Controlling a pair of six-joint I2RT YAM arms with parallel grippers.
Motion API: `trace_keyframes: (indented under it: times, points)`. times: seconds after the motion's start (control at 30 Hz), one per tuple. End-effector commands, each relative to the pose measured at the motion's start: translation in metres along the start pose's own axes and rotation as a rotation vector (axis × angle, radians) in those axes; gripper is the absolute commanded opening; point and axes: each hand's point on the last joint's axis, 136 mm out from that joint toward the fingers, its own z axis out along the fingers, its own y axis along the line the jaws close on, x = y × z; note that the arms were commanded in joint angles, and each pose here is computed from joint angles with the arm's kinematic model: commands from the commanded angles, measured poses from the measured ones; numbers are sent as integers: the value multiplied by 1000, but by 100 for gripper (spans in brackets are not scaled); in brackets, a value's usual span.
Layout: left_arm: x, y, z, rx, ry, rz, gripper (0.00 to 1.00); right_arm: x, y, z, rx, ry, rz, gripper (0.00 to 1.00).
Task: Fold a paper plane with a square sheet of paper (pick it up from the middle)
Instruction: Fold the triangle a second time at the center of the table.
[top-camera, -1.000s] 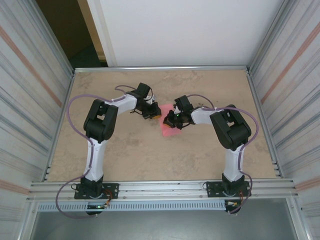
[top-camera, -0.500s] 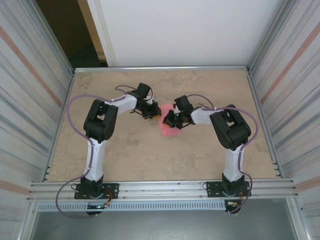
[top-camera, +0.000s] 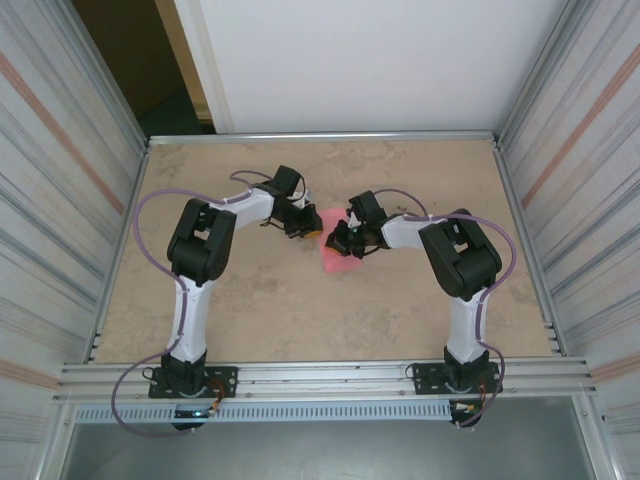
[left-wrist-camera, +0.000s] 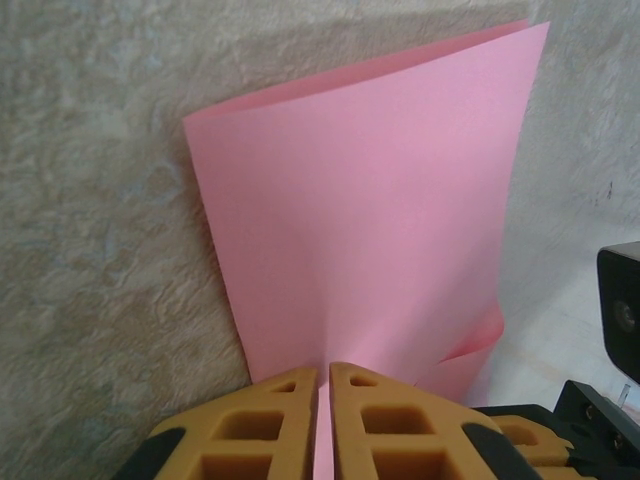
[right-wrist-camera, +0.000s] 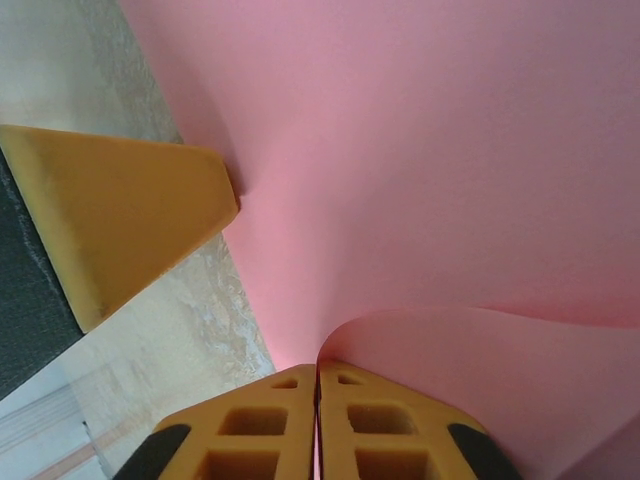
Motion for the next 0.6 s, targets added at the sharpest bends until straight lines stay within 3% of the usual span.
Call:
trace_keyframes:
  times: [0.0, 0.23, 0.57]
  points:
    - [-1, -2, -7, -25, 3, 2, 15, 5, -17, 6, 61, 28, 28, 17]
    - [-33, -19, -64, -1, -153, 4, 25, 2, -15, 4, 52, 22, 44, 40]
    - [-25, 8, -104, -4, -238, -73, 36, 0, -12, -1, 40, 5, 4, 57]
